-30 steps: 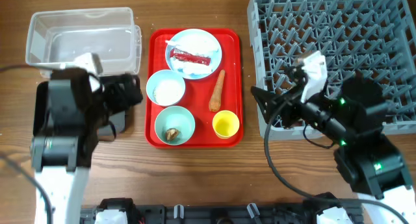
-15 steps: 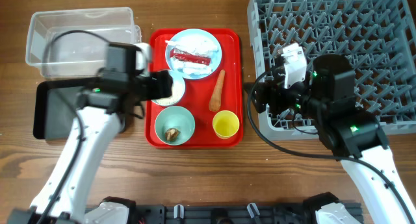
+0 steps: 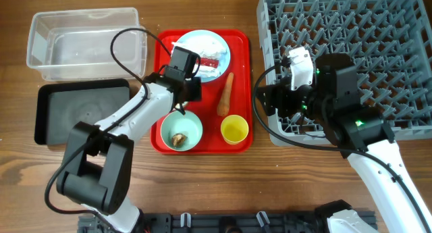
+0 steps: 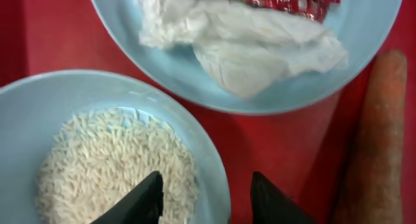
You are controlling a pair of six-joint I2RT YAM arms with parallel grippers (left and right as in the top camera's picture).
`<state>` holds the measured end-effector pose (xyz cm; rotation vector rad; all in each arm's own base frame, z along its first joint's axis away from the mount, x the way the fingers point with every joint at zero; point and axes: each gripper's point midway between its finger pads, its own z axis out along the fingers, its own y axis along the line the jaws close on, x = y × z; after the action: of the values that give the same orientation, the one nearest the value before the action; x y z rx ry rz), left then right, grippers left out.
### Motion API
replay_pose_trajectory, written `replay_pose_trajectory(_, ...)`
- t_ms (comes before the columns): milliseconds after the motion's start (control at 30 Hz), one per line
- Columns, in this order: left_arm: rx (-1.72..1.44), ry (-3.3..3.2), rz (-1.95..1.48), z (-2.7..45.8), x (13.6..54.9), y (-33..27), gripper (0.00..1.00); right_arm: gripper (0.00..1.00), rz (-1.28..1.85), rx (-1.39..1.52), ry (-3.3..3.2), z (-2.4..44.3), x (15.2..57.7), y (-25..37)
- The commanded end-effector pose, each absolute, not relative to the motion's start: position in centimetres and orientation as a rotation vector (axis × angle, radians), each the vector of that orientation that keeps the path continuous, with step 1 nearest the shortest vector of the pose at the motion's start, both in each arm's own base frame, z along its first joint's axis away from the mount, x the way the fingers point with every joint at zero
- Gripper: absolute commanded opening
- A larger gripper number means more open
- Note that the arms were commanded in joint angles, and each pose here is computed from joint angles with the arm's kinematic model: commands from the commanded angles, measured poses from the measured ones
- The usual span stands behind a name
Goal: Sort waste into correct bins and load items into the dishwasher rack
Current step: 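Reach left gripper to the light-blue rice bowl and grasp its rim, then carry the rice bowl to the black tray and tip rice out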
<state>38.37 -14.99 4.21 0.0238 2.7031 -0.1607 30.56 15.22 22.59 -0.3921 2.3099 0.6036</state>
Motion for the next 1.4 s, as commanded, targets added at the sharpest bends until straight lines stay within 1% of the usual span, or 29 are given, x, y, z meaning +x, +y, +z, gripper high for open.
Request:
replay_pose_trajectory(0, 0.011, 2.699, -0.104, 2.9, 39.2, -14.7, 0.24, 0.8, 0.587, -0.372, 2.306, 23.0, 31.0, 15.0)
replay_pose_trajectory(33, 0.011, 2.7, -0.104, 2.9, 39.2, -14.7, 0.2, 0.81, 0.587, -0.372, 2.306, 23.0, 31.0, 15.0)
replay_pose_trajectory(167, 0.011, 2.699, -0.105, 2.8, 39.2, -14.7, 0.09, 0.79, 0.587, -0.372, 2.309, 22.9, 30.9, 15.0)
replay_pose_trajectory(200, 0.011, 2.698, -0.105, 2.8, 39.2, -14.7, 0.04, 0.78, 0.587, -0.372, 2.313, 22.9, 30.9, 15.0)
replay_pose_trajectory(267, 0.01, 2.688, -0.111, 3.4, 39.3, -14.7, 0.04, 0.76, 0.586, -0.372, 2.313, 22.9, 30.9, 15.0)
replay_pose_trajectory(333, 0.004, 2.659, -0.194, 6.2, 39.4, -15.5, 0.04, 0.75, 0.586, -0.374, 2.313, 22.9, 30.9, 15.0)
replay_pose_trajectory(400, -0.065, 2.625, -0.333, 11.4, 39.4, -15.9, 0.04, 0.73, 0.586, -0.374, 2.312, 22.9, 30.9, 15.0)
replay_pose_trajectory(433, -0.101, 2.6, -0.404, 14.8, 39.1, -15.5, 0.04, 0.73, 0.586, -0.374, 2.313, 22.9, 30.9, 15.0)
replay_pose_trajectory(500, -0.147, 2.58, -0.466, 18.8, 37.9, -13.8, 0.04, 0.72, 0.586, -0.374, 2.313, 22.9, 30.9, 15.0)
replay_pose_trajectory(567, -0.279, 2.594, -0.451, 20.4, 35.8, -10.2, 0.04, 0.72, 0.586, -0.375, 2.313, 22.9, 30.8, 15.0)
replay_pose_trajectory(633, -0.427, 2.639, -0.393, 20.4, 33.8, -6.2, 0.04, 0.72, 0.585, -0.376, 2.313, 22.8, 30.9, 15.0)
replay_pose_trajectory(700, -0.493, 2.702, -0.347, 19.2, 32.4, -1.9, 0.04, 0.72, 0.584, -0.38, 2.312, 22.8, 30.8, 15.0)
replay_pose_trajectory(767, -0.514, 2.717, -0.39, 18.5, 32.3, -0.1, 0.04, 0.72, 0.584, -0.38, 2.316, 22.8, 30.8, 15.0)
replay_pose_trajectory(833, -0.538, 2.711, -0.535, 17.6, 32.8, 1.6, 0.04, 0.73, 0.584, -0.379, 2.319, 22.7, 30.7, 14.9)
replay_pose_trajectory(900, -0.564, 2.676, -0.756, 16.3, 33.7, 3.1, 0.04, 0.72, 0.584, -0.379, 2.319, 22.7, 30.7, 14.9)
replay_pose_trajectory(1000, -0.599, 2.576, -1.079, 14.4, 35.0, 4.4, 0.04, 0.72, 0.584, -0.379, 2.319, 22.7, 30.7, 14.9)
replay_pose_trajectory(1100, -0.658, 2.432, -1.325, 13.6, 35.7, 5.8, 0.04, 0.72, 0.584, -0.379, 2.32, 22.7, 30.7, 14.9)
replay_pose_trajectory(1200, -0.688, 2.329, -1.41, 14.4, 35.9, 6.8, 0.04, 0.73, 0.584, -0.379, 2.32, 22.7, 30.7, 14.9)
replay_pose_trajectory(1367, -0.648, 2.035, -1.672, 19.0, 36.6, 6.8, 0.04, 0.72, 0.585, -0.377, 2.334, 22.5, 30.5, 14.9)
